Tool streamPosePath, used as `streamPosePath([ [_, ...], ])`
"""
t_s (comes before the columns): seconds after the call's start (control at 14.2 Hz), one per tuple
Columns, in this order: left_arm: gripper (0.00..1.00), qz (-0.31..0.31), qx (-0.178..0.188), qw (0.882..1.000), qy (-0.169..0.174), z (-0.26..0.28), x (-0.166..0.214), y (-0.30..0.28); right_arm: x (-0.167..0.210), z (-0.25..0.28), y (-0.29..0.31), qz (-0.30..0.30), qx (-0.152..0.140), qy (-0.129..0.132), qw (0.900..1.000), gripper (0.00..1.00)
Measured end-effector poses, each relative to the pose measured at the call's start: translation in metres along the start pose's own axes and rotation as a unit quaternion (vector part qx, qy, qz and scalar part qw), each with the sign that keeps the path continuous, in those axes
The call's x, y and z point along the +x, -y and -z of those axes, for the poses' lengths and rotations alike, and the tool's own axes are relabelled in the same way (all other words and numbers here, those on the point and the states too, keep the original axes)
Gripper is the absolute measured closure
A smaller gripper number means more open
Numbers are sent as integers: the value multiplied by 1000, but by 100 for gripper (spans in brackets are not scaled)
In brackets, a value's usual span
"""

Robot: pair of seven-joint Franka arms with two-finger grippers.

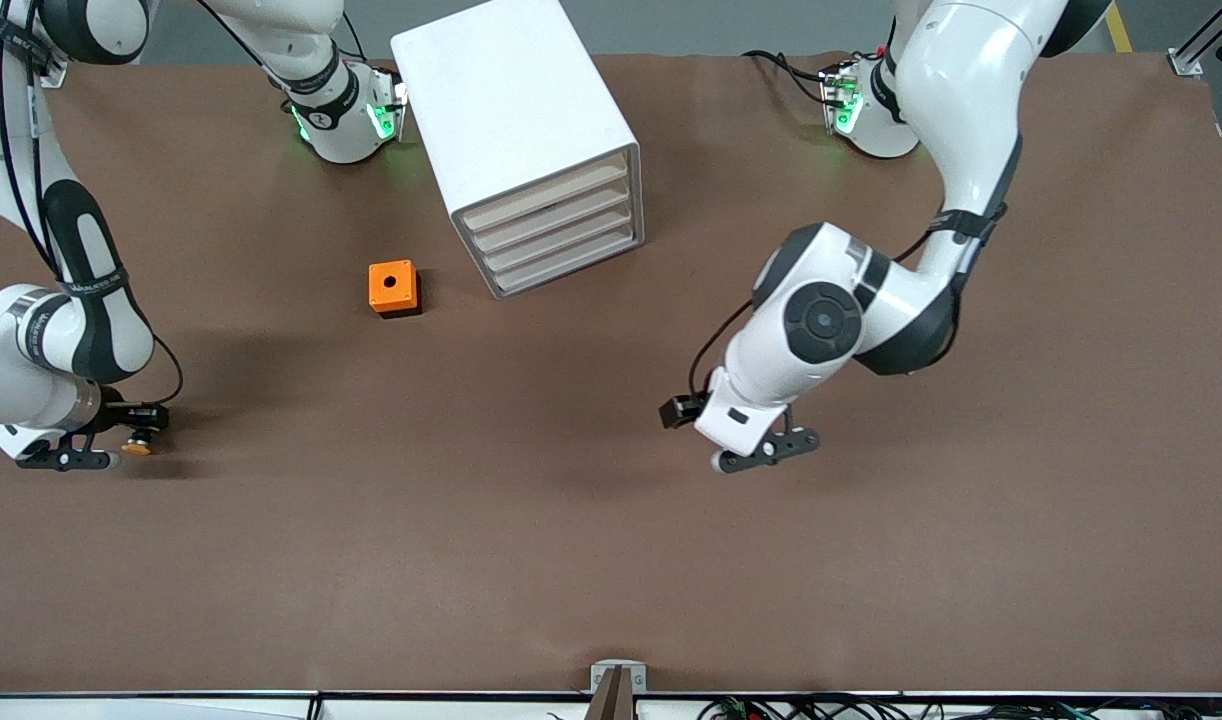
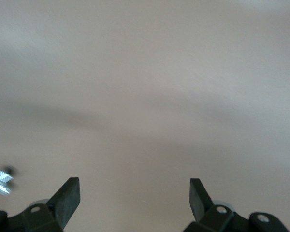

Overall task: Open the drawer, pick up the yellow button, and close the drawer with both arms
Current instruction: 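Set the button on the table with the right gripper while the left gripper withdraws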

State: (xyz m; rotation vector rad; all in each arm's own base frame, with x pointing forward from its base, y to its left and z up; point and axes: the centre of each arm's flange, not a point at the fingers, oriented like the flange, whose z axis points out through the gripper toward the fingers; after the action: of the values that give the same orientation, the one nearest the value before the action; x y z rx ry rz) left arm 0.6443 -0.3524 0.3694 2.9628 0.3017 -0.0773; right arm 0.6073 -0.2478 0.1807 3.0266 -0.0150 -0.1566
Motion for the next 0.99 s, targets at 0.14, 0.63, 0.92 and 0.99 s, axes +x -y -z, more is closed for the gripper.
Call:
streamPosePath([
  [0.14, 0, -33, 11, 999, 1, 21, 31, 48, 3, 4, -1, 0, -1, -5, 1000, 19],
  [0.63, 0, -123, 71, 990, -10, 142, 68, 184, 13, 80, 1, 3, -6, -26, 1000, 0],
  [0.92, 0, -118, 93, 989, -15, 223, 53, 246, 0, 161, 29, 2, -2, -1, 1000, 0],
  [0.99, 0, -114, 94, 989, -17, 242, 45, 255, -3, 180, 39, 0, 0, 2, 1000, 0],
])
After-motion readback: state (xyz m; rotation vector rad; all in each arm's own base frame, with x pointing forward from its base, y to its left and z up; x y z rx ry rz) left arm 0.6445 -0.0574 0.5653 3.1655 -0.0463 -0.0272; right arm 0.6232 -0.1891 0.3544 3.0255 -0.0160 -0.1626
